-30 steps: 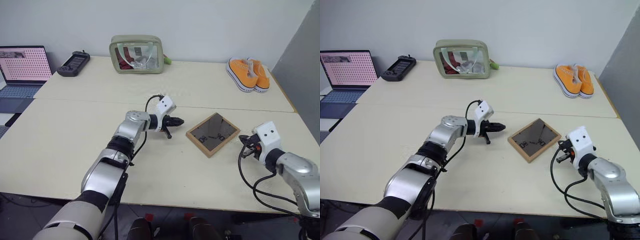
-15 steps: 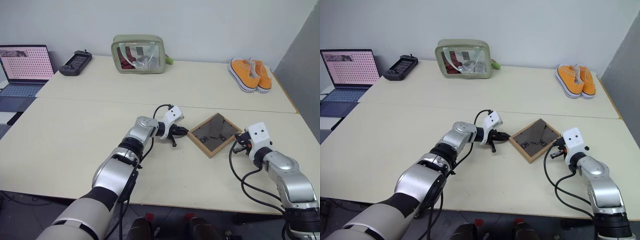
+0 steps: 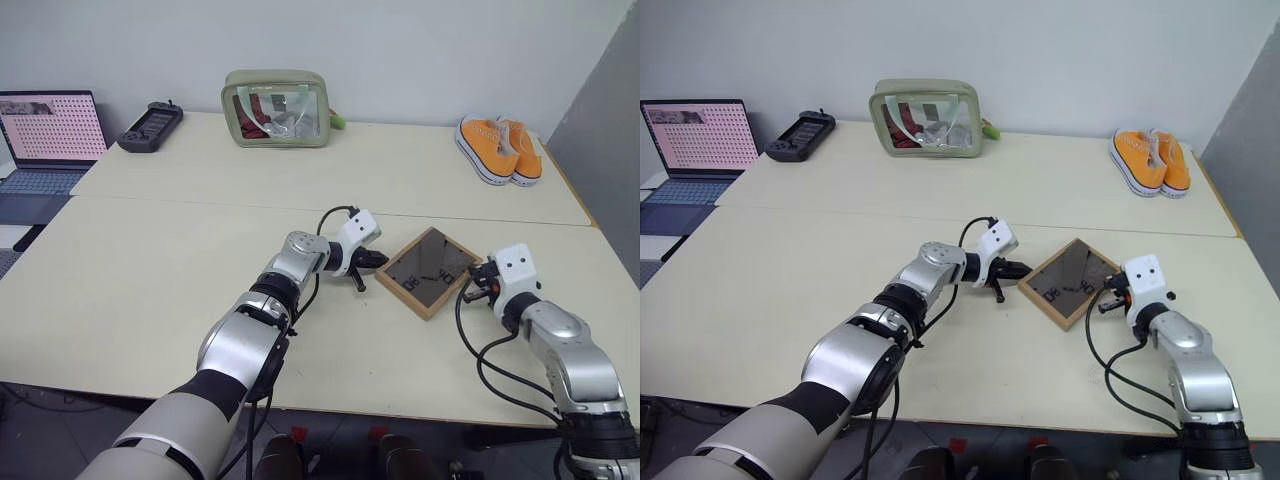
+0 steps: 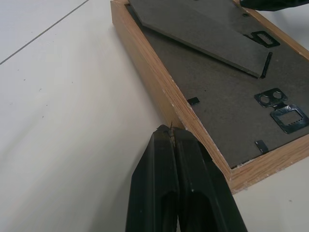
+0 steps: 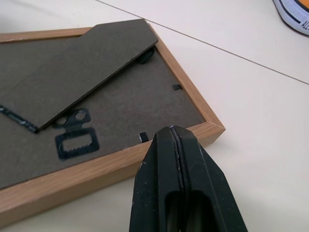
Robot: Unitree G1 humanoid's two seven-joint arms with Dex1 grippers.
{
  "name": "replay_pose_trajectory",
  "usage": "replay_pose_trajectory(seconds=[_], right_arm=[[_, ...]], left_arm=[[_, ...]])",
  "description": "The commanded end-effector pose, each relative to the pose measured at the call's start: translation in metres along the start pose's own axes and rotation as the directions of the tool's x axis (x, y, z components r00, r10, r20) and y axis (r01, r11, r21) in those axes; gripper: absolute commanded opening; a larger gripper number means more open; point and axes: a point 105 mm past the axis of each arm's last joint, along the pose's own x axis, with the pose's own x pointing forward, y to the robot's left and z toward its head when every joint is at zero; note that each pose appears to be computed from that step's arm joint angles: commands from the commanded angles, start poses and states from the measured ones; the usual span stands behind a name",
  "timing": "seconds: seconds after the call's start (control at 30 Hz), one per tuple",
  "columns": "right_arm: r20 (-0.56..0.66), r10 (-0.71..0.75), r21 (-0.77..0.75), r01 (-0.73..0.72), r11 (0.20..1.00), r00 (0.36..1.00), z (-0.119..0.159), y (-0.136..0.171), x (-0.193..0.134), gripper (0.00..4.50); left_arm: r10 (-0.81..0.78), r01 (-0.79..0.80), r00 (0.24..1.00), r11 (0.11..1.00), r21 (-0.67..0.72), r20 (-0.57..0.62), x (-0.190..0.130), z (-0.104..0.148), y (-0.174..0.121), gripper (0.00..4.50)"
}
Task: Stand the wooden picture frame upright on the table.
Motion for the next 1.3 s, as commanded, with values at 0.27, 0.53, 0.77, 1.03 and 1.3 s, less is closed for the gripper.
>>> replay_pose_trajectory(seconds=[0.27,0.53,0.77,1.03,1.3], right_arm=[[0.012,-0.142,-0.087,0.143,0.986,0.99,0.006,-0.041,-0.017,0.0],[-0.043,-0.023,-0.044,0.021,0.999,0.999,-0.013,-0.002,-0.007,0.0],[0.016,-0.01,-0.028,0.011,1.0,1.0,0.006,0.007,0.019,0.0],[0.046,0.032,-0.06,-0.029,0.998,0.998,0.02,0.012,0.032,0.0],[0.046,0.114,-0.066,-0.111,0.992,0.992,0.018,0.032,0.035,0.0]], left_arm=[[0.013,-0.014,1.0,0.999,0.05,0.027,-0.011,0.012,0.008,0.02],[0.01,-0.011,0.999,0.999,0.047,0.03,-0.01,0.012,0.008,0.02],[-0.024,0.024,1.0,1.0,0.017,0.02,-0.007,0.007,0.001,0.02],[-0.066,0.065,0.998,0.99,-0.126,-0.002,-0.031,-0.023,-0.02,0.02],[0.07,-0.071,0.997,0.98,-0.185,-0.007,-0.067,-0.022,-0.015,0.02]])
